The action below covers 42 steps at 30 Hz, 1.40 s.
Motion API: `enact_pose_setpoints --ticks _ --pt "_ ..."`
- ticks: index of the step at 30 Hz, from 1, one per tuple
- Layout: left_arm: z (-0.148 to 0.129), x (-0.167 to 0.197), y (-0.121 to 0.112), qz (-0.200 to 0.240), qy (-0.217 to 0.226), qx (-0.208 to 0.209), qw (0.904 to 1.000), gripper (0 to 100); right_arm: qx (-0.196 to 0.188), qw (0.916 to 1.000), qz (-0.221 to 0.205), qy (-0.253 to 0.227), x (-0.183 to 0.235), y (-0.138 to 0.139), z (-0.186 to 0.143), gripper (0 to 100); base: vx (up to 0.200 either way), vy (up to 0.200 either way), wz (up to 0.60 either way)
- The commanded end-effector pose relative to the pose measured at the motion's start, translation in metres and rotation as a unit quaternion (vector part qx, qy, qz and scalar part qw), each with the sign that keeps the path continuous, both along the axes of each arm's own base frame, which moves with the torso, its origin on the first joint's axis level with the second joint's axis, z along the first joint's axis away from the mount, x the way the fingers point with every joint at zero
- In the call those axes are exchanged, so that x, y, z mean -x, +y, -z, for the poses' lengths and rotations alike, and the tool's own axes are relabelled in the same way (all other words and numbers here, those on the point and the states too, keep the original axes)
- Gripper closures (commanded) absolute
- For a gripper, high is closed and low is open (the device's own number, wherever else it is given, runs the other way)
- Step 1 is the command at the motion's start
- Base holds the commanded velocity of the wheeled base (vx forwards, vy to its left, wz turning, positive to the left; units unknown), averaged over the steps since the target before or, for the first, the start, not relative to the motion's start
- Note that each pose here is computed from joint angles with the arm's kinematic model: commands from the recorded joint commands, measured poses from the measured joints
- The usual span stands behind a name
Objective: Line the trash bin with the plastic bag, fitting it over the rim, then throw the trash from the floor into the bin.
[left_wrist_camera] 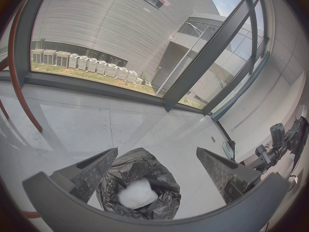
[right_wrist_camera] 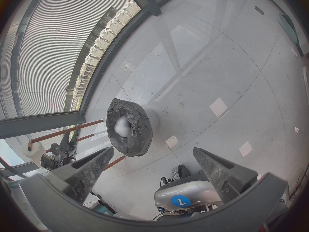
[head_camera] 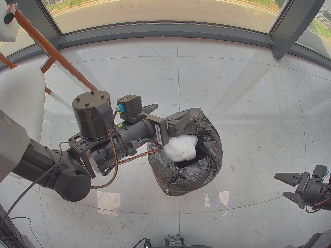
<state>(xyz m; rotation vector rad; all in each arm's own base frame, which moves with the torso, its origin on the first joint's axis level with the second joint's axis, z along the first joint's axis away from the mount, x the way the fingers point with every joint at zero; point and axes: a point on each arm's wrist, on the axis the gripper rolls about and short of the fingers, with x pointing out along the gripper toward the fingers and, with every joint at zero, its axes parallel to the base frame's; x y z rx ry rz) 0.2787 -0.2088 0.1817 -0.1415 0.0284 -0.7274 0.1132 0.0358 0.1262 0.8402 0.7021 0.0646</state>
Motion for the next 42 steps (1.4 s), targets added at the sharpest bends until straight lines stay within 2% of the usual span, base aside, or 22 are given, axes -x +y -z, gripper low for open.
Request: enact_pose_setpoints --ticks 1,4,6,10,11,12,13,19,21,24,27,28,29,30,31,32,34,36,40,41,42 --pt "-0.001 0.004 0.005 -0.005 0.001 0.000 1.0000 0 0.001 1.0000 0.005 -0.004 0.002 -0.001 -0.001 0 0.000 0.000 0.00" --pt "-0.010 0.014 0.016 -0.016 0.001 0.014 0.9998 0 -0.001 0.9999 0.012 -0.012 0.004 -0.004 -0.002 0 0.000 0.000 0.00" --pt "-0.017 0.023 0.027 -0.038 0.006 0.032 0.9988 0 0.000 0.9997 0.016 -0.017 0.006 -0.005 -0.003 0 0.000 0.000 0.00" --pt "-0.026 0.034 0.064 -0.093 0.003 0.046 0.9946 0 0.011 0.9983 0.028 -0.049 0.011 -0.012 -0.009 0 0.000 0.000 0.00" --pt "-0.026 0.034 0.064 -0.093 0.003 0.046 0.9946 0 0.011 0.9983 0.028 -0.049 0.011 -0.012 -0.009 0 0.000 0.000 0.00" --pt "-0.032 0.042 0.085 -0.118 -0.007 0.052 0.9916 0 0.018 0.9968 0.029 -0.073 0.016 -0.014 -0.013 0 0.000 0.000 0.00" --pt "-0.034 0.047 0.095 -0.131 -0.010 0.054 0.9898 0 0.021 0.9956 0.030 -0.086 0.019 -0.015 -0.016 0 0.000 0.000 0.00" --pt "-0.036 0.084 0.147 -0.204 -0.028 0.061 0.9768 0 0.053 0.9845 0.047 -0.160 0.034 -0.024 -0.030 0 0.000 0.000 0.00" --pt "-0.033 0.098 0.160 -0.226 -0.032 0.061 0.9717 0 0.078 0.9780 0.055 -0.186 0.040 -0.027 -0.033 0 0.000 0.000 0.00" --pt "-0.027 0.126 0.177 -0.253 -0.041 0.063 0.9645 0 0.126 0.9613 0.061 -0.237 0.051 -0.031 -0.041 0 0.000 0.000 0.00" --pt "-0.014 0.151 0.188 -0.277 -0.041 0.058 0.9582 0 0.181 0.9399 0.049 -0.285 0.066 -0.032 -0.046 0 0.000 0.000 0.00" --pt "-0.012 0.160 0.192 -0.287 -0.047 0.057 0.9549 0 0.208 0.9284 0.042 -0.305 0.073 -0.033 -0.045 0 0.000 0.000 0.00" --pt "-0.012 0.160 0.192 -0.287 -0.047 0.057 0.9549 0 0.208 0.9284 0.042 -0.305 0.073 -0.033 -0.045 0 0.000 0.000 0.00" --pt "-0.006 0.174 0.197 -0.304 -0.056 0.056 0.9493 0 0.246 0.9113 0.032 -0.329 0.081 -0.033 -0.045 0 0.000 0.000 0.00" --pt "-0.003 0.182 0.198 -0.315 -0.057 0.056 0.9458 0 0.268 0.9022 0.026 -0.337 0.086 -0.033 -0.043 0 0.000 0.000 0.00" --pt "-0.003 0.182 0.198 -0.315 -0.057 0.056 0.9458 0 0.268 0.9022 0.026 -0.337 0.086 -0.033 -0.043 0 0.000 0.000 0.00" --pt "0.008 0.202 0.203 -0.346 -0.052 0.050 0.9356 0 0.305 0.8889 0.016 -0.342 0.098 -0.034 -0.036 0 0.000 0.000 0.00" --pt "0.024 0.220 0.206 -0.361 -0.036 0.037 0.9311 0 0.313 0.8858 0.014 -0.342 0.108 -0.034 -0.030 0 0.000 0.000 0.00" --pt "0.045 0.251 0.209 -0.361 -0.028 -0.007 0.9320 0 0.327 0.8852 0.009 -0.331 0.123 -0.034 -0.013 0 0.000 0.000 0.00" --pt "0.051 0.259 0.209 -0.361 -0.024 -0.020 0.9318 0 0.335 0.8823 0.005 -0.330 0.126 -0.034 -0.007 0 0.000 0.000 0.00" --pt "0.058 0.267 0.210 -0.361 -0.020 -0.033 0.9316 0 0.349 0.8761 -0.002 -0.333 0.128 -0.034 0.001 0 0.000 0.000 0.00"
